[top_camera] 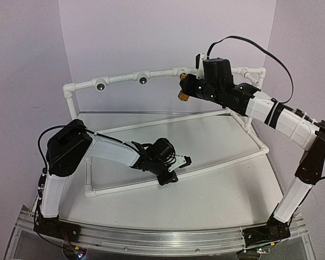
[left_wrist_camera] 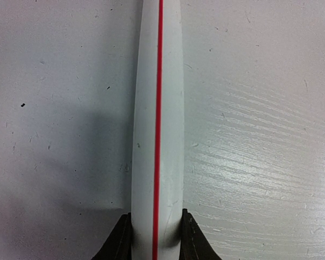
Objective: Install the water faucets
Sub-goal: Screw the pipe with the faucet installed at the center of the board.
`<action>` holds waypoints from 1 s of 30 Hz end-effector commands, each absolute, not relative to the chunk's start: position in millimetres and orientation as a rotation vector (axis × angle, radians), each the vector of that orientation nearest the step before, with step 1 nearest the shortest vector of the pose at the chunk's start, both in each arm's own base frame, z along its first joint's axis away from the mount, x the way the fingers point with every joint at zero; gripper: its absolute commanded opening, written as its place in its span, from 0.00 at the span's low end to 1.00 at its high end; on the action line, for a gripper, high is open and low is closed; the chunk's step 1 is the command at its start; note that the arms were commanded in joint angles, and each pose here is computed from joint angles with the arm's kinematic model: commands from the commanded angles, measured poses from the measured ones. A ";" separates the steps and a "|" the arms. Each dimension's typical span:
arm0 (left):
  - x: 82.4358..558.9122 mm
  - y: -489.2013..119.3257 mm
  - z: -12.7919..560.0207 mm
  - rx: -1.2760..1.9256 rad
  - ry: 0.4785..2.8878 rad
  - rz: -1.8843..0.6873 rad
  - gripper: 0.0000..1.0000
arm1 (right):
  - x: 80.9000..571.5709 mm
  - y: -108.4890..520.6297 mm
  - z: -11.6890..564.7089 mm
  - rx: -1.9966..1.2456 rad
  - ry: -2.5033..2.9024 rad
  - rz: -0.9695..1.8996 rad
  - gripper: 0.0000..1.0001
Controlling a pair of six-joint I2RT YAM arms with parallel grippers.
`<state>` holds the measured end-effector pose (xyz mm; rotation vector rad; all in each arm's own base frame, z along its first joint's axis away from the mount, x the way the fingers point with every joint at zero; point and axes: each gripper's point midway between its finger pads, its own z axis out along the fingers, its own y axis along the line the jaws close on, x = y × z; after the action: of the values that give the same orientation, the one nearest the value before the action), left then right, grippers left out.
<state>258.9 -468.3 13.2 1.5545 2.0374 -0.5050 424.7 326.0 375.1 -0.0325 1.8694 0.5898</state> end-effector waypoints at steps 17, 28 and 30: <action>201.9 -452.6 -58.0 1.762 2.179 -0.502 0.00 | 462.7 255.8 444.3 0.406 1.511 0.926 0.00; 198.5 -453.5 -57.4 1.772 2.177 -0.505 0.00 | 470.3 251.2 422.0 0.554 1.432 1.055 0.00; 197.4 -454.0 -57.3 1.776 2.174 -0.508 0.00 | 471.2 250.8 418.8 0.577 1.411 1.083 0.00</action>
<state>258.8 -470.8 13.3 1.5581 2.0358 -0.5011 431.8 322.7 376.1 0.2931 1.7289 1.0923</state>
